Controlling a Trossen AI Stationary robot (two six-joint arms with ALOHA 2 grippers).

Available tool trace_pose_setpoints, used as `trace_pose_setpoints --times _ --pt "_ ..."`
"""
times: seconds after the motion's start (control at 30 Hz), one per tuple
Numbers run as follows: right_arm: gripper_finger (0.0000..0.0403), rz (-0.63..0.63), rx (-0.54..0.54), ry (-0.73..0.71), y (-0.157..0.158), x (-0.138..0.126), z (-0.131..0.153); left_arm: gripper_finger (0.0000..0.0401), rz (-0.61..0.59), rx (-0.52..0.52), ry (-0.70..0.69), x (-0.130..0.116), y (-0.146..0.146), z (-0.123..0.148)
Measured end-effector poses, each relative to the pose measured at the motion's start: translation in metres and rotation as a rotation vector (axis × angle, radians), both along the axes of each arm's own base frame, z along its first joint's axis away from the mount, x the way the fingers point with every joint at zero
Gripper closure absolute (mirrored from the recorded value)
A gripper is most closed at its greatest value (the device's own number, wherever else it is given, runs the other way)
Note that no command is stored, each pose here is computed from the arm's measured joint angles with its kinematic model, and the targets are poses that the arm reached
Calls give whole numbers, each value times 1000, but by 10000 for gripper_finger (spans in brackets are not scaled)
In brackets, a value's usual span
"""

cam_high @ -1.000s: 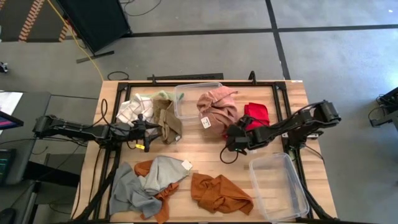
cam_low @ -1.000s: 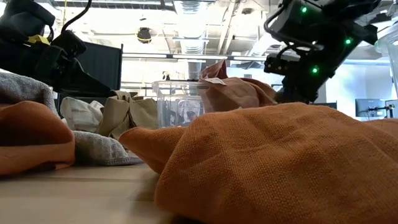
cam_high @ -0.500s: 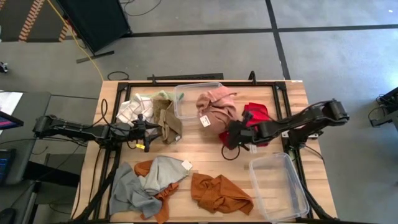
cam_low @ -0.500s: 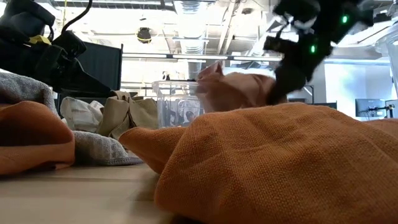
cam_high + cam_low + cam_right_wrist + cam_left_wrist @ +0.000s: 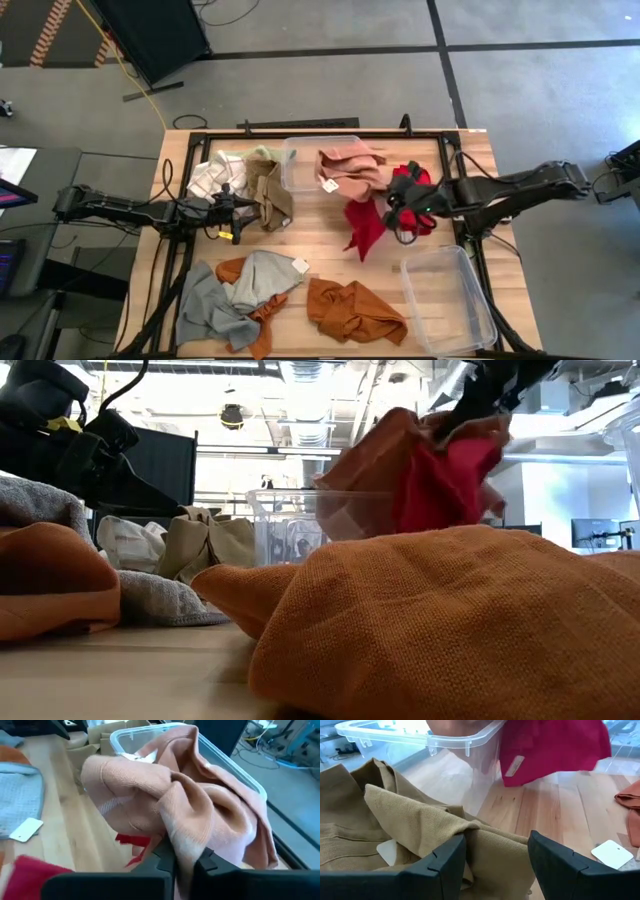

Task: Sort towels by color in basket
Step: Put the pink towel into the top transparent bin

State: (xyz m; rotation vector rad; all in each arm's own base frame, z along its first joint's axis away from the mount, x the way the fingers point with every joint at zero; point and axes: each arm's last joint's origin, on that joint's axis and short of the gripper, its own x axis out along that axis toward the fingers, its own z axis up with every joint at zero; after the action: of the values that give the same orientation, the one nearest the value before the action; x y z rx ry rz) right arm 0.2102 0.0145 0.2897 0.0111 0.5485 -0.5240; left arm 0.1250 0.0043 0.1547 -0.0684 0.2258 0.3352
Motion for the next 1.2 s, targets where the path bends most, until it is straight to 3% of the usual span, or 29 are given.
trace_pose_setpoints --times 0.63,0.77,0.97,1.2 --pt "326 -5 -12 243 -5 26 -40 197 3 -14 2 0 0 -1" --pt "327 -9 -21 248 -9 26 -39 197 3 -15 3 0 0 -1" --pt "385 32 -69 168 -9 27 -27 197 3 -16 3 0 0 -1" --pt "382 33 -115 74 -17 26 -2 197 2 -15 23 -1 0 -3"
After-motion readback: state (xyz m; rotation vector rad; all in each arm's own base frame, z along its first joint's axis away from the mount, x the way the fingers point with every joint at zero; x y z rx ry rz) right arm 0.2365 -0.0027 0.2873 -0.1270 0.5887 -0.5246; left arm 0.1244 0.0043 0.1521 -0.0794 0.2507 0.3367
